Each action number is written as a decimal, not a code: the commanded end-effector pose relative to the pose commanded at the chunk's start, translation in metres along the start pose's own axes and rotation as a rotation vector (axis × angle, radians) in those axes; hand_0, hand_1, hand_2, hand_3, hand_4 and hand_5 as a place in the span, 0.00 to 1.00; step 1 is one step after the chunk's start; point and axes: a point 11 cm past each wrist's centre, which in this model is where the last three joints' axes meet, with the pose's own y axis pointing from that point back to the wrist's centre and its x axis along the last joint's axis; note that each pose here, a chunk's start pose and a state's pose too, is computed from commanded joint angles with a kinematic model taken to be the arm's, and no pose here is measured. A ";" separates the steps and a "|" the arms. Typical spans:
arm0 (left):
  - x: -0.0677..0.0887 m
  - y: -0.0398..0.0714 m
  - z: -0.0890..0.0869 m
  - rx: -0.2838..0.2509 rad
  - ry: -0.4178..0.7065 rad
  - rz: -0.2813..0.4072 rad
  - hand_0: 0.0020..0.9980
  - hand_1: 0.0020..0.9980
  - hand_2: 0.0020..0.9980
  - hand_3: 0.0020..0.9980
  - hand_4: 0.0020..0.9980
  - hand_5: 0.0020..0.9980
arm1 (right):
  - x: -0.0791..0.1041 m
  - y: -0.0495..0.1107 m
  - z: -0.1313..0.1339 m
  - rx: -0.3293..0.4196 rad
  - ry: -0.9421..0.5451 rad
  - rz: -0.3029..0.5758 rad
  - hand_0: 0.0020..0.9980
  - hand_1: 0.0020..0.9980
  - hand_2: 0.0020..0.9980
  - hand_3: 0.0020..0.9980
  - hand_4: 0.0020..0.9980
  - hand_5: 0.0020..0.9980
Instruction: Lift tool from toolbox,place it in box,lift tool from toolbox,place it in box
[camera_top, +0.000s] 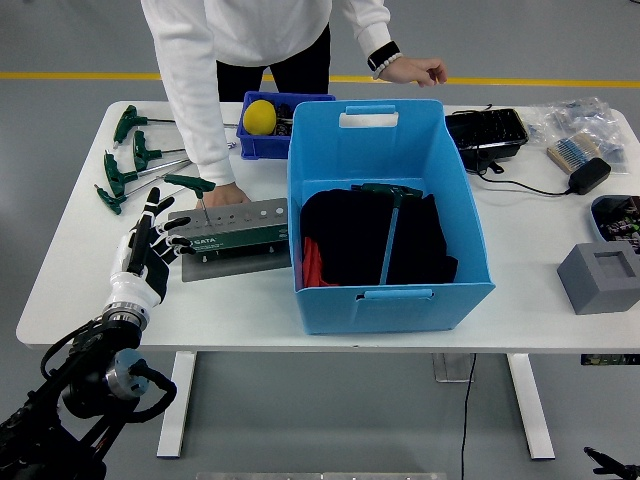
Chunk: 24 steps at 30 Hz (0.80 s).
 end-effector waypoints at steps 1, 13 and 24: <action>-0.001 -0.001 -0.002 0.018 0.036 0.000 0.22 0.26 0.48 0.77 0.83 0.69 | 0.000 0.000 0.000 -0.001 -0.001 0.000 0.62 0.60 0.66 0.55 0.79 0.65; -0.006 -0.014 -0.012 0.169 0.379 0.040 0.21 0.25 0.49 0.81 0.82 0.72 | -0.001 0.000 0.000 -0.002 -0.003 -0.001 0.62 0.60 0.66 0.55 0.79 0.65; -0.021 -0.030 0.000 0.159 0.375 0.006 0.21 0.26 0.50 0.82 0.82 0.73 | -0.001 0.000 0.000 -0.001 -0.003 -0.001 0.62 0.60 0.66 0.55 0.79 0.65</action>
